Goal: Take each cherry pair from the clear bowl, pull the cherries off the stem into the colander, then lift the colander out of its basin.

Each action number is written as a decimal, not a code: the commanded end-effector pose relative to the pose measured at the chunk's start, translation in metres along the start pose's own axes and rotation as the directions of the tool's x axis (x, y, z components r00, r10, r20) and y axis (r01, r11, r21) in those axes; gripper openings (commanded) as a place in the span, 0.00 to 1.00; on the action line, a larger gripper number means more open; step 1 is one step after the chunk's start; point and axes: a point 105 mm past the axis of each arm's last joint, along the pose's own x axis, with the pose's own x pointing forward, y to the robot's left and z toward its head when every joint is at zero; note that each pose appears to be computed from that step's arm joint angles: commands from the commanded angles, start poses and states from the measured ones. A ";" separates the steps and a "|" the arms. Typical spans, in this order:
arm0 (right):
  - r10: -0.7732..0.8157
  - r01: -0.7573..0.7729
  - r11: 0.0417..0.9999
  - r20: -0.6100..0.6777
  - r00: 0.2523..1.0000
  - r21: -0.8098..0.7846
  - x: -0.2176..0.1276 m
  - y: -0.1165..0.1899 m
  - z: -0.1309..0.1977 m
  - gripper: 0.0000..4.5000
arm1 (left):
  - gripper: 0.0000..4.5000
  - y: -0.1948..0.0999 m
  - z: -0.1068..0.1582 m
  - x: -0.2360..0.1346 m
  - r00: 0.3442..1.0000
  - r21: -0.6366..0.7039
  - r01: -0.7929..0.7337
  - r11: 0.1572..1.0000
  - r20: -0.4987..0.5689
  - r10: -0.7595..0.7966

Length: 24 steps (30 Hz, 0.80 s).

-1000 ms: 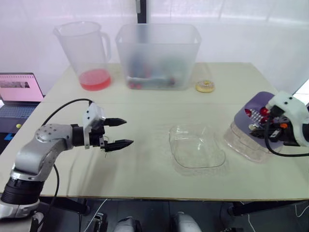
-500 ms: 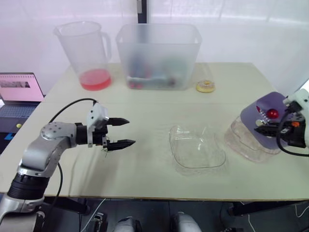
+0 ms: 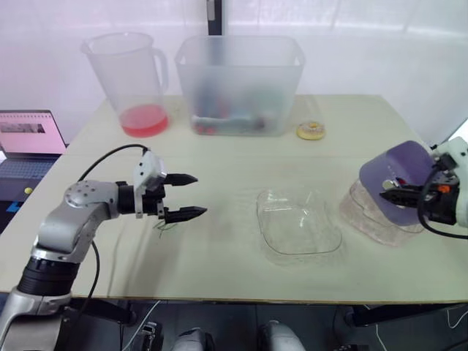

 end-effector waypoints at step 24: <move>0.097 -0.104 0.853 -0.040 0.994 -0.512 0.056 -0.004 0.079 0.05 | 1.00 0.007 0.005 -0.020 0.973 -0.016 -0.229 0.973 0.016 0.229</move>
